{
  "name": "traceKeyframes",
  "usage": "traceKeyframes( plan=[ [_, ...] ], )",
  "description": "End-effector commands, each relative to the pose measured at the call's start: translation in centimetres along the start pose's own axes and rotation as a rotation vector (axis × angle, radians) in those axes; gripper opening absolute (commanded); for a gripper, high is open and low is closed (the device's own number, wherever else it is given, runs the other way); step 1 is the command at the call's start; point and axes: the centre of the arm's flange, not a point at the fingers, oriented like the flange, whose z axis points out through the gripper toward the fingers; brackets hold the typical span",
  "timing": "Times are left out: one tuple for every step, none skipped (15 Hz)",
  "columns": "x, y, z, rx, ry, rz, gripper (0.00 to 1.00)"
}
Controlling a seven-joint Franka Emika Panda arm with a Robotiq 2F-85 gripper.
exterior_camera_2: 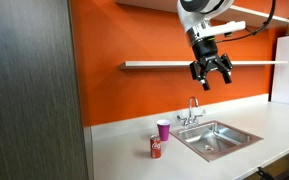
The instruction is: Put the can in the sink
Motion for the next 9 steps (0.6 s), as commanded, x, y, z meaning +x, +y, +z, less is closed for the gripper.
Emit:
traceKeyframes(
  plan=[
    [0.01,0.00,0.01,0.000,0.000,0.000,1.00],
    [0.01,0.00,0.01,0.000,0.000,0.000,1.00],
    [0.01,0.00,0.01,0.000,0.000,0.000,1.00],
    [0.01,0.00,0.01,0.000,0.000,0.000,1.00],
    [0.01,0.00,0.01,0.000,0.000,0.000,1.00],
    [0.01,0.00,0.01,0.000,0.000,0.000,1.00],
    [0.29,-0.11,0.01,0.002,0.012,-0.022,1.00],
    [0.68,-0.31,0.03,0.007,0.019,-0.065,1.00],
    [0.97,-0.55,0.08,0.010,0.033,-0.106,1.00]
  ],
)
